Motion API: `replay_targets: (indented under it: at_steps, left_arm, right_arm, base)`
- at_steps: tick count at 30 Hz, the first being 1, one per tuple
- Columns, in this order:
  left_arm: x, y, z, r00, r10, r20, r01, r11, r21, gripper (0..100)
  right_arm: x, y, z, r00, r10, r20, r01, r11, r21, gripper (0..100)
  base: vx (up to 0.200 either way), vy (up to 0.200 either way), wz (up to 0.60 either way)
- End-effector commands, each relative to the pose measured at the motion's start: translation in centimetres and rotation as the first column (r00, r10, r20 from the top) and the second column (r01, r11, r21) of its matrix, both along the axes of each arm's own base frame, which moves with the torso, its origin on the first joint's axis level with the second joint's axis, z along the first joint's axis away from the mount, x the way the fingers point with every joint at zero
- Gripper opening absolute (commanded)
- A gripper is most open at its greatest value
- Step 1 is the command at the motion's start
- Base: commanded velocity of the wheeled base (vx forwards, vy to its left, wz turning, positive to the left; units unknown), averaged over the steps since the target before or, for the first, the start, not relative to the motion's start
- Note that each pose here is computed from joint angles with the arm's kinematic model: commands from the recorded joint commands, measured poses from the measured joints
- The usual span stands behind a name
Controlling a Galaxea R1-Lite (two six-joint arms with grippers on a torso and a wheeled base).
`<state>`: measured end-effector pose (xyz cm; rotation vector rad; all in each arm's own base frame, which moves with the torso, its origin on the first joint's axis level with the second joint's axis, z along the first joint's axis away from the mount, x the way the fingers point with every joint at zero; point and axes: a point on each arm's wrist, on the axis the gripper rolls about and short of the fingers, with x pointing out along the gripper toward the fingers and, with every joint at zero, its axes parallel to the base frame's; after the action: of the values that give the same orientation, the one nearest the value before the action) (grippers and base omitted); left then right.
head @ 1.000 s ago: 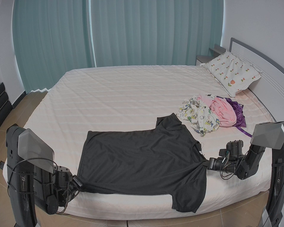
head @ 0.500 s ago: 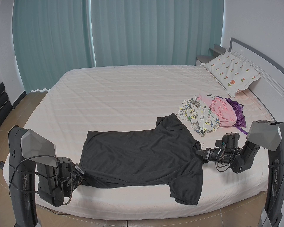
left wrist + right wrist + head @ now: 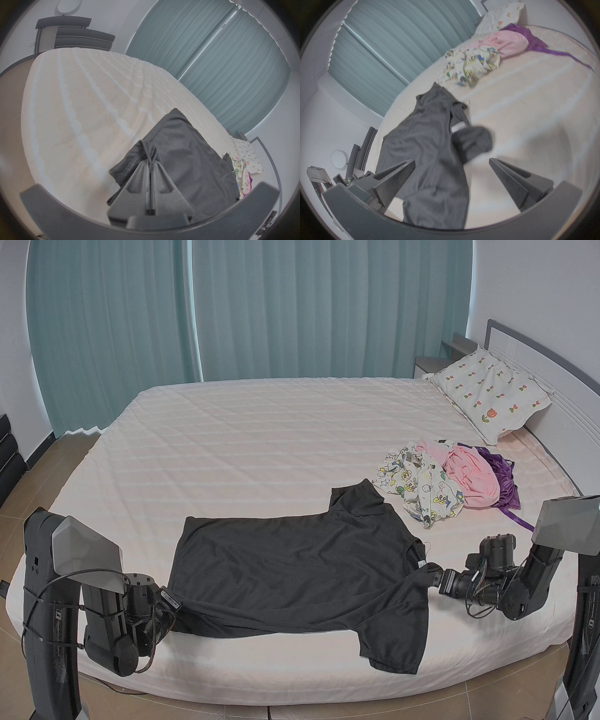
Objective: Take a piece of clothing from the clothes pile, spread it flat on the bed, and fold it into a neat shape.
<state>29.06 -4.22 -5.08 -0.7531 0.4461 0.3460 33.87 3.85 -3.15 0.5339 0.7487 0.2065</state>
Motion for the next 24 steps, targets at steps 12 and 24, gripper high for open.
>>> replay_targets:
  at_steps: [12,24]
  left_arm:
    - [-0.4,0.4,0.5,1.0,0.025,0.01,-0.025,1.0,-0.019,0]
    - [-0.4,0.6,0.5,0.999,0.032,0.01,-0.032,0.999,-0.021,0]
  right_arm:
    - [-10.0,5.9,-1.1,0.956,0.146,-0.256,-0.173,0.981,-0.085,100]
    - [-10.9,7.4,-2.6,0.954,0.113,-0.278,-0.173,0.965,-0.2,100]
  base:
    - [0.0,0.0,0.0]
    - [0.0,0.0,0.0]
